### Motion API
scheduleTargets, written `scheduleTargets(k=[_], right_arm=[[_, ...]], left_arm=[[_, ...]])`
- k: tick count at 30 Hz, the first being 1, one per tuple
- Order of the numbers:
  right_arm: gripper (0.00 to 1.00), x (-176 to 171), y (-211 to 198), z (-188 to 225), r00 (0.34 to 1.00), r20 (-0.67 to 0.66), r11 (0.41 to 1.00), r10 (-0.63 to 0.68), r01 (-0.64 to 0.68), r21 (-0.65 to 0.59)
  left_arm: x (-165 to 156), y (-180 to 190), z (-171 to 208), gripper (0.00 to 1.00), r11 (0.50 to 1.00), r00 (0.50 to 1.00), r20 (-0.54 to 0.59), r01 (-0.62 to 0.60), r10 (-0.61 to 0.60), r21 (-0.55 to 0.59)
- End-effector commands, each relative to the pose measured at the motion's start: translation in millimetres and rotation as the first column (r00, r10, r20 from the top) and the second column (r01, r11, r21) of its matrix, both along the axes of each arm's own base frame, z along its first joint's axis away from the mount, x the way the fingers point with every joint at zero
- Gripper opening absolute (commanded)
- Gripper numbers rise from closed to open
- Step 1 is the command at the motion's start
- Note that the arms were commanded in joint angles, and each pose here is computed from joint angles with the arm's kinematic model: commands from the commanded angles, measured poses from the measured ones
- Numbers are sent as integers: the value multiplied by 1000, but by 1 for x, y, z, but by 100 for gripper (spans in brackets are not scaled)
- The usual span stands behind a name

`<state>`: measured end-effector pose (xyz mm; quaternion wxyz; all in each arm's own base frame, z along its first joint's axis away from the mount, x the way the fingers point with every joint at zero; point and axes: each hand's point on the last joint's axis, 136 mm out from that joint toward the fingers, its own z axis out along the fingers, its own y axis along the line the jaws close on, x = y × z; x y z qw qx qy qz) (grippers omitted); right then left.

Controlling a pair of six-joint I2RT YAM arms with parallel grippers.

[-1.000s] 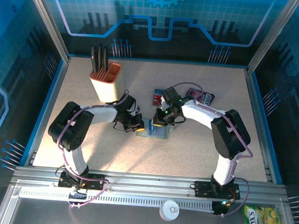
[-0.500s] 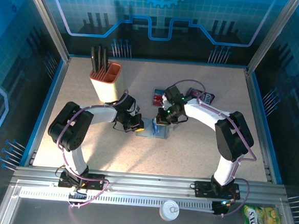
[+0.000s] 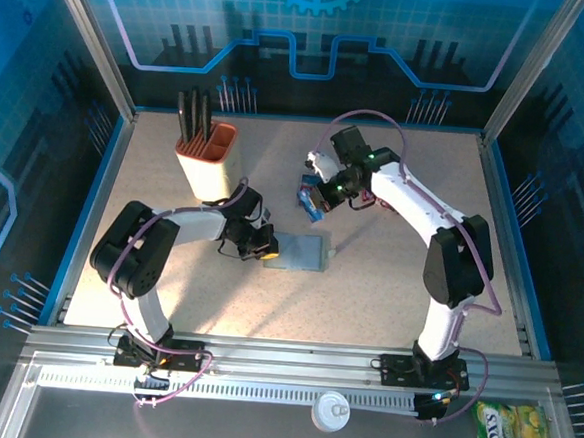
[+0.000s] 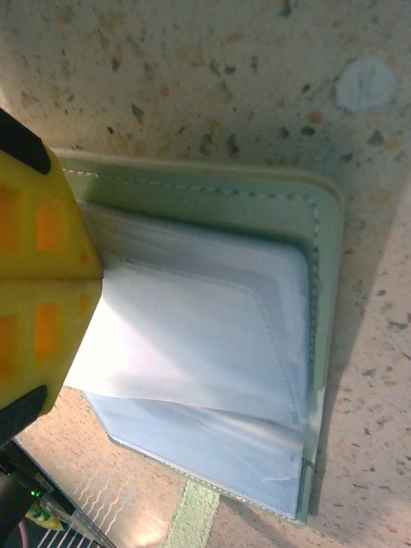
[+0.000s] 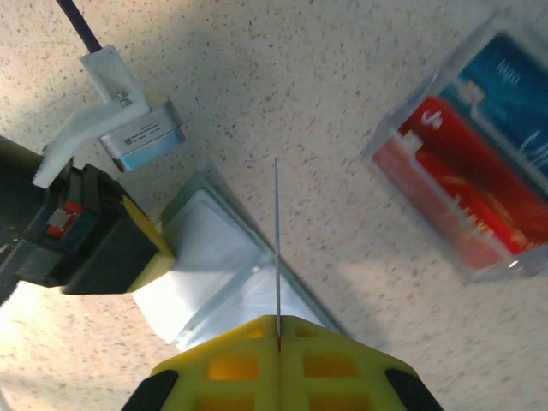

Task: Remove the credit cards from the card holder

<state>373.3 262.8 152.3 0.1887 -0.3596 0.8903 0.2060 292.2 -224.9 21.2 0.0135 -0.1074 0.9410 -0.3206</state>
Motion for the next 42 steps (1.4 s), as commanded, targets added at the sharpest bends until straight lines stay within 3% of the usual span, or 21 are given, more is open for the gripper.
scheduleTargets(k=[1, 5, 8, 26, 39, 42], right_arm=[[0, 9, -18, -3, 977, 64, 976, 203, -198, -86], [0, 18, -23, 4, 924, 149, 933, 352, -333, -138], [0, 31, -28, 5, 904, 178, 917, 388, -358, -177], [0, 104, -36, 1, 880, 226, 907, 417, -390, -157], [0, 118, -32, -33, 870, 196, 891, 452, -426, -158], [15, 119, -34, -37, 870, 191, 888, 454, -424, -179]], left_arm=[[-3, 8, 7, 9, 999, 1000, 9, 6, -6, 32], [0, 5, 16, 12, 1000, 1000, 25, 8, -9, 16], [2, 4, 22, 13, 1000, 999, 31, 8, -8, 11], [-1, 12, 42, 21, 999, 999, 51, -17, 16, 34], [-7, 19, 42, 22, 998, 999, 42, -27, 24, 64], [-8, 20, 42, 22, 997, 999, 43, -30, 27, 69]])
